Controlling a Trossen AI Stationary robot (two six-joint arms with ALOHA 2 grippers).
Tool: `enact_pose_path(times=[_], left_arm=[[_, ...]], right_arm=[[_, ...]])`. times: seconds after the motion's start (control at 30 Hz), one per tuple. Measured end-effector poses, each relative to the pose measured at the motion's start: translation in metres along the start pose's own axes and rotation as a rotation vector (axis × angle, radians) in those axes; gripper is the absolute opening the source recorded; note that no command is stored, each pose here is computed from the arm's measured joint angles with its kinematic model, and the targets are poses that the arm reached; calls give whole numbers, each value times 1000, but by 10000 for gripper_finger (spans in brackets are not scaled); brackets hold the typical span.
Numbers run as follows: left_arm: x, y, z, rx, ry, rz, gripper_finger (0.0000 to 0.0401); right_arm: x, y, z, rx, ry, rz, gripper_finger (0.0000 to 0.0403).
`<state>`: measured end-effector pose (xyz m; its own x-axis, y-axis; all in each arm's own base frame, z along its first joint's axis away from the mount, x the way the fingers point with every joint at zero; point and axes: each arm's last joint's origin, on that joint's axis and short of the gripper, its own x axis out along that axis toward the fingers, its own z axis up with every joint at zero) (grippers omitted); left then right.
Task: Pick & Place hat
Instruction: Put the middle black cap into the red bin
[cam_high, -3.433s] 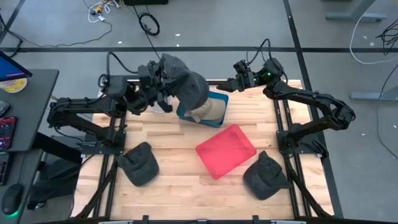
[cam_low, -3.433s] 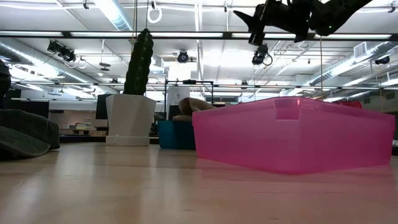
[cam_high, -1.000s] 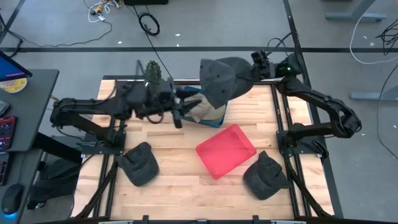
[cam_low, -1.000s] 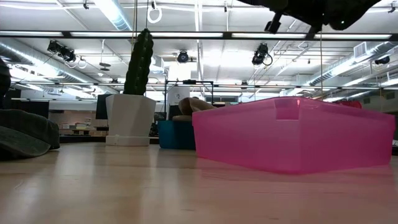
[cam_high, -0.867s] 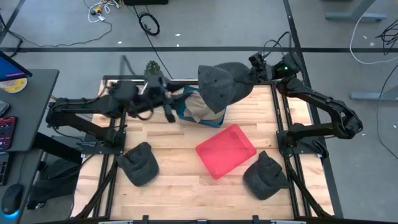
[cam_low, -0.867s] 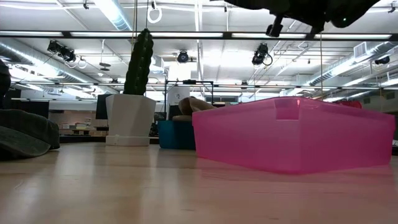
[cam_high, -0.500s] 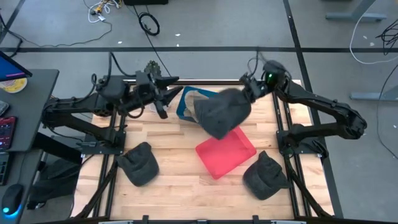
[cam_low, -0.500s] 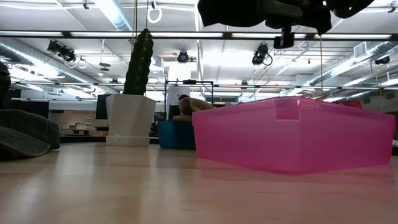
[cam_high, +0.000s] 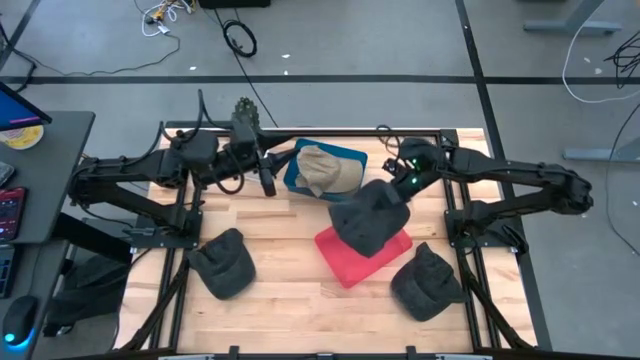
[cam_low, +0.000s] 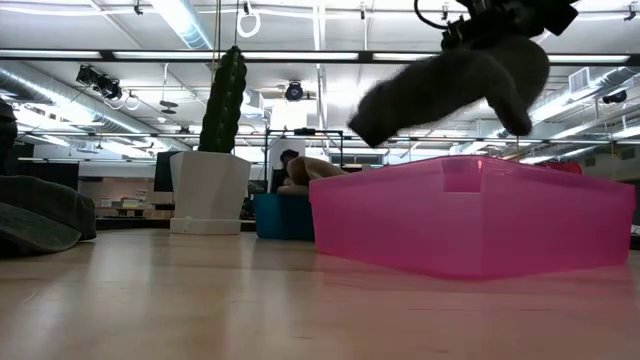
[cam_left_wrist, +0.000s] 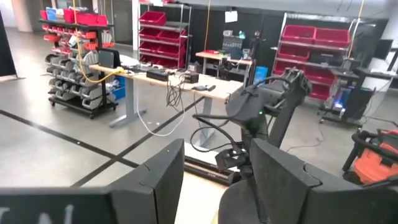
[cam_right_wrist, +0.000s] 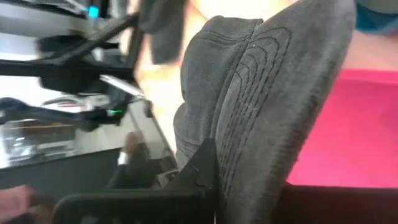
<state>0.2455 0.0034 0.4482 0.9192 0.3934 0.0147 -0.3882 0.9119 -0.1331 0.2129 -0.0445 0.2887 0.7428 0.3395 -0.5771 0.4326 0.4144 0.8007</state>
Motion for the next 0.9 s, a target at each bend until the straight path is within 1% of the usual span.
enact_pose_path(times=[0.1,0.23,0.37,0.47,0.7,0.9], left_arm=[[0,0,0,3,5,1,190],[0,0,-1,-2,10,1,190],[0,0,-2,-14,24,3,190],[0,0,-2,-15,22,2,190],[0,0,-2,-16,23,2,190],[0,0,-2,-33,22,2,190]], right_arm=[[8,2,-5,20,11,-36,4],[16,3,-14,83,63,-70,4],[20,4,-27,134,101,-138,4],[23,3,-31,177,106,-178,4],[41,-3,-26,320,127,-229,4],[62,-4,-16,361,129,-199,4]])
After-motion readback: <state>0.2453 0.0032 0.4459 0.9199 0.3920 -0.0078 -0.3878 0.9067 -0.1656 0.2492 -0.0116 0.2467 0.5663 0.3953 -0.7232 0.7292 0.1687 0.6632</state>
